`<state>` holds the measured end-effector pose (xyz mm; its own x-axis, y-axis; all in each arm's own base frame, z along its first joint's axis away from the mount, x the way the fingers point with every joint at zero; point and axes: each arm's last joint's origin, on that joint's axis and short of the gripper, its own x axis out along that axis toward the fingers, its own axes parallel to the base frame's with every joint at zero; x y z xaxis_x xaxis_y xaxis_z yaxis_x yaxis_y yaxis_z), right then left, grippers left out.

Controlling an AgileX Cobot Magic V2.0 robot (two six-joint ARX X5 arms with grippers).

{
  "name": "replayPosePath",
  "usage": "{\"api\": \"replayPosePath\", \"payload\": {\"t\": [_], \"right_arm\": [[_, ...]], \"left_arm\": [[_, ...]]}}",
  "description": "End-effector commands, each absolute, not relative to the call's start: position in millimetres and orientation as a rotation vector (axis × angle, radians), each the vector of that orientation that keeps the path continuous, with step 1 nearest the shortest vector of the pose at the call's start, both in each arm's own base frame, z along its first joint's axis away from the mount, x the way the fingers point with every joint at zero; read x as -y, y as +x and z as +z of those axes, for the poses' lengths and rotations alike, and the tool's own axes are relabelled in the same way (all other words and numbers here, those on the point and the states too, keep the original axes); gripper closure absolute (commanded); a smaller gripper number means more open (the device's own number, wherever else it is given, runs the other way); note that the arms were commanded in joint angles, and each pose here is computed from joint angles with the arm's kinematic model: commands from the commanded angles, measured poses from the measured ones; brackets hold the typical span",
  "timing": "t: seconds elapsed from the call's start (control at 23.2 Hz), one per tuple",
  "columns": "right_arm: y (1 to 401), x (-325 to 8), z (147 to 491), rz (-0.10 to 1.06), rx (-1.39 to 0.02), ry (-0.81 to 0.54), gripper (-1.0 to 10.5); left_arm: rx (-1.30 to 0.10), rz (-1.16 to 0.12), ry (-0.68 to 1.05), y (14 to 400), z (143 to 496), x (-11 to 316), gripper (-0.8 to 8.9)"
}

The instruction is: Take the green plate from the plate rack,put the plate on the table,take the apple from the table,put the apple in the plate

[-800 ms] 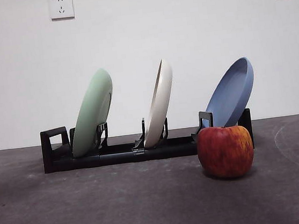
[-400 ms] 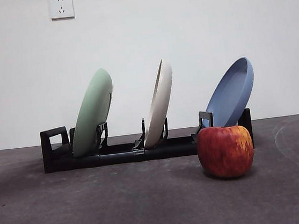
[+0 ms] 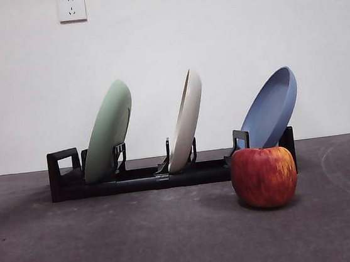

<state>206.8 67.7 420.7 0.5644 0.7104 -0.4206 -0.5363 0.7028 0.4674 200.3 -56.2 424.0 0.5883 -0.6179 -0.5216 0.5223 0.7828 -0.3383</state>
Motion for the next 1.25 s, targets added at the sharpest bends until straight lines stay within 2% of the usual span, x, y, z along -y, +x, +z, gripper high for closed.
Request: {"api": "replayPosePath", "payload": {"t": [0.04, 0.26, 0.34, 0.39, 0.47, 0.52, 0.56, 0.82, 0.95, 1.25], "right_arm": [[217, -87, 415, 0.700, -0.647, 0.171, 9.5], [235, -120, 400, 0.635, -0.711, 0.075, 9.4], [240, -130, 395, 0.620, -0.726, 0.048, 8.9], [243, -136, 391, 0.602, -0.735, 0.029, 7.6], [248, -141, 384, 0.540, -0.750, -0.006, 3.8], [251, -142, 381, 0.520, -0.757, -0.014, 2.4], [252, -142, 380, 0.507, -0.763, -0.020, 2.0], [252, -141, 381, 0.502, -0.755, -0.020, 2.3], [252, -141, 381, 0.502, -0.753, -0.020, 2.3], [252, -141, 383, 0.502, -0.747, -0.019, 2.3]], "left_arm": [[-0.719, -0.607, -0.079, 217, 411, 70, 8.19], [-0.835, -0.559, 0.010, 247, 382, 101, 8.12], [-0.858, -0.550, 0.036, 256, 373, 111, 7.90], [-0.865, -0.545, 0.050, 263, 367, 118, 7.00], [-0.858, -0.549, 0.053, 274, 358, 129, 4.07], [-0.847, -0.556, 0.050, 277, 357, 133, 3.12], [-0.834, -0.559, 0.044, 280, 356, 135, 3.10], [-0.689, -0.556, 0.018, 288, 366, 140, 3.10], [-0.672, -0.476, 0.048, 291, 365, 139, 3.11], [-0.690, -0.442, 0.041, 323, 345, 141, 3.11]]}}
